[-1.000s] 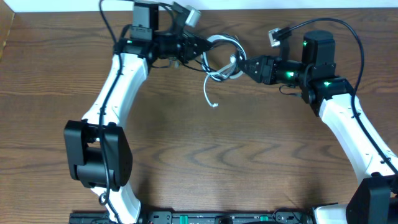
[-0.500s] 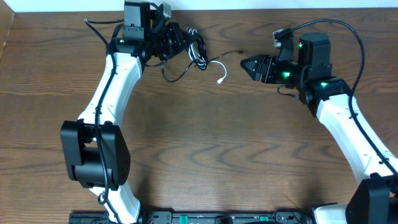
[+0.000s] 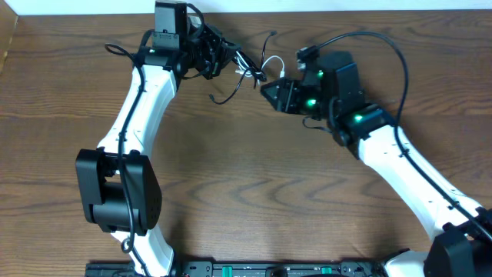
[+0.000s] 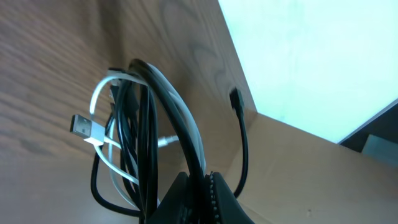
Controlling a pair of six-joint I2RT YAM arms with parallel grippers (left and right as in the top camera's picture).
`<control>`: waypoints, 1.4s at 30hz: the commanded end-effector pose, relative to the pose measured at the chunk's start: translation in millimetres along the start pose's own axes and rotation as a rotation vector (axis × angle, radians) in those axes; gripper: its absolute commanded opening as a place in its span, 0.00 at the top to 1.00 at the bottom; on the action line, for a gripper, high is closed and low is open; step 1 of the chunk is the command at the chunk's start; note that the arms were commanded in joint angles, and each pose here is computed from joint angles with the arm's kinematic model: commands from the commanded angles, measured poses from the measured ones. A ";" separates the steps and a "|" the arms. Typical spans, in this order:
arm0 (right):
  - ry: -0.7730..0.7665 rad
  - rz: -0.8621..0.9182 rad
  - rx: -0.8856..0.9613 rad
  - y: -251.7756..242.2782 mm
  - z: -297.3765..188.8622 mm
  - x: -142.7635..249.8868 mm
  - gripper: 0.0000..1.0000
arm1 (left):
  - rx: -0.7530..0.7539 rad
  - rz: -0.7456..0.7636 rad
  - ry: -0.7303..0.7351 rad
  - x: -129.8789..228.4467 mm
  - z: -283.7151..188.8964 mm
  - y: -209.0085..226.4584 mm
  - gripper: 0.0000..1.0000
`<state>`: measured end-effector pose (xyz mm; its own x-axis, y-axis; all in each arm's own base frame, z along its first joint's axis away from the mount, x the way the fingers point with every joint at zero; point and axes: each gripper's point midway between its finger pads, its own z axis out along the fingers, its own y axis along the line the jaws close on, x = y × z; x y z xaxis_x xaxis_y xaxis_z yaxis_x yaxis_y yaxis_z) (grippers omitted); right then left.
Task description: Untangle cables
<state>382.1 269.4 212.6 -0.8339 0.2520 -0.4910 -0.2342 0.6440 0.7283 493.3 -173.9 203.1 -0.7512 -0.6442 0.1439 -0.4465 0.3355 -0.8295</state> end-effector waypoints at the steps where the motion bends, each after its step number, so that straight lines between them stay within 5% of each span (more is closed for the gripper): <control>1: -0.023 0.014 0.020 1.6 21.7 2.3 0.56 | 0.004 -0.038 0.028 17.9 8.4 -9.4 0.92; 8: -0.033 0.050 -0.017 -0.2 49.4 4.3 0.55 | -0.002 -0.040 0.041 34.9 19.5 -13.7 0.93; 13: -0.004 0.076 -0.052 -1.9 50.0 4.3 0.99 | -0.011 0.025 0.015 30.9 20.0 -12.1 0.92; 20: -0.003 0.075 -0.108 3.0 2.5 -19.6 0.99 | -0.004 0.423 0.017 23.9 14.6 -10.0 0.92; 25: -0.063 0.076 -0.100 -12.5 -45.9 -49.5 0.99 | 0.109 0.758 0.159 52.4 11.4 -17.9 0.92; 32: -0.095 0.118 -0.036 -56.5 -73.9 -68.4 0.99 | 0.273 0.969 0.368 96.4 -2.2 -14.3 0.93; 42: -0.187 0.202 -0.043 -85.2 -107.2 -99.8 0.99 | 0.268 1.000 0.405 103.0 -4.9 -4.1 0.93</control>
<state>426.4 124.2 240.0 -0.7829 0.4734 -0.4038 -0.0953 0.5502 0.8296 416.6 -237.9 216.5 -0.8648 0.1048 -0.4911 0.4865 0.4165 -0.7680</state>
